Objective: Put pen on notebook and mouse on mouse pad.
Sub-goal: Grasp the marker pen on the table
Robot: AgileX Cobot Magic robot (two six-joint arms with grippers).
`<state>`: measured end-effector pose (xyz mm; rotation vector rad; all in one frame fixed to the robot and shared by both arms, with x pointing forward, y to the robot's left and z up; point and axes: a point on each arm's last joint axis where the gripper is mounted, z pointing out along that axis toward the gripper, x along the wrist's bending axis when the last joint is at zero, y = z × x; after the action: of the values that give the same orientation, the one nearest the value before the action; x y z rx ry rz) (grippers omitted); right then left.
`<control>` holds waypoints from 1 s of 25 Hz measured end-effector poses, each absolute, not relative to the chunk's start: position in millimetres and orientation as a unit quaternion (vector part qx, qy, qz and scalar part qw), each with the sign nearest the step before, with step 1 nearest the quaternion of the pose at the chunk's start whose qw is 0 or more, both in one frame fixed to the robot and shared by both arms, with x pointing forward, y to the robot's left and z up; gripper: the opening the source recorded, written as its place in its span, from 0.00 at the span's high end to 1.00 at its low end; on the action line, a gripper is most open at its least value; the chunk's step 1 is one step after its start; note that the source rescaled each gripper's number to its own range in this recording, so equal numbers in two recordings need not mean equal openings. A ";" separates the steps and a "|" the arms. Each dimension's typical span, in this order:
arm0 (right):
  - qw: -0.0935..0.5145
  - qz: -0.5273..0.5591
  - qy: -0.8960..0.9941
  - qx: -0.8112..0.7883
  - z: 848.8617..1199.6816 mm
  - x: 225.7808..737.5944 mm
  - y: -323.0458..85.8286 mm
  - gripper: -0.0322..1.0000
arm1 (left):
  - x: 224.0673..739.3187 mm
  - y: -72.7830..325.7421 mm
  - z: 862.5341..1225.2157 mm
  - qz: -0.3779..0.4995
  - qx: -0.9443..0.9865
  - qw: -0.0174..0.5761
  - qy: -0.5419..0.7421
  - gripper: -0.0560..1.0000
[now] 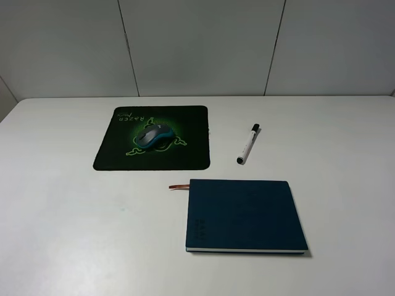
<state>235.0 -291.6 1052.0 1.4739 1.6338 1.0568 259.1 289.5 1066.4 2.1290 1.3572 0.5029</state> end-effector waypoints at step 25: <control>0.343 0.407 0.629 0.567 1052.0 235.0 -291.5 0.00 | 228.1 298.2 1039.5 0.329 0.693 0.331 0.550 0.00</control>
<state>235.0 -291.5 1052.0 1.4741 1.6341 1.0578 228.1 298.2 1039.5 1.8110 1.4389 0.8590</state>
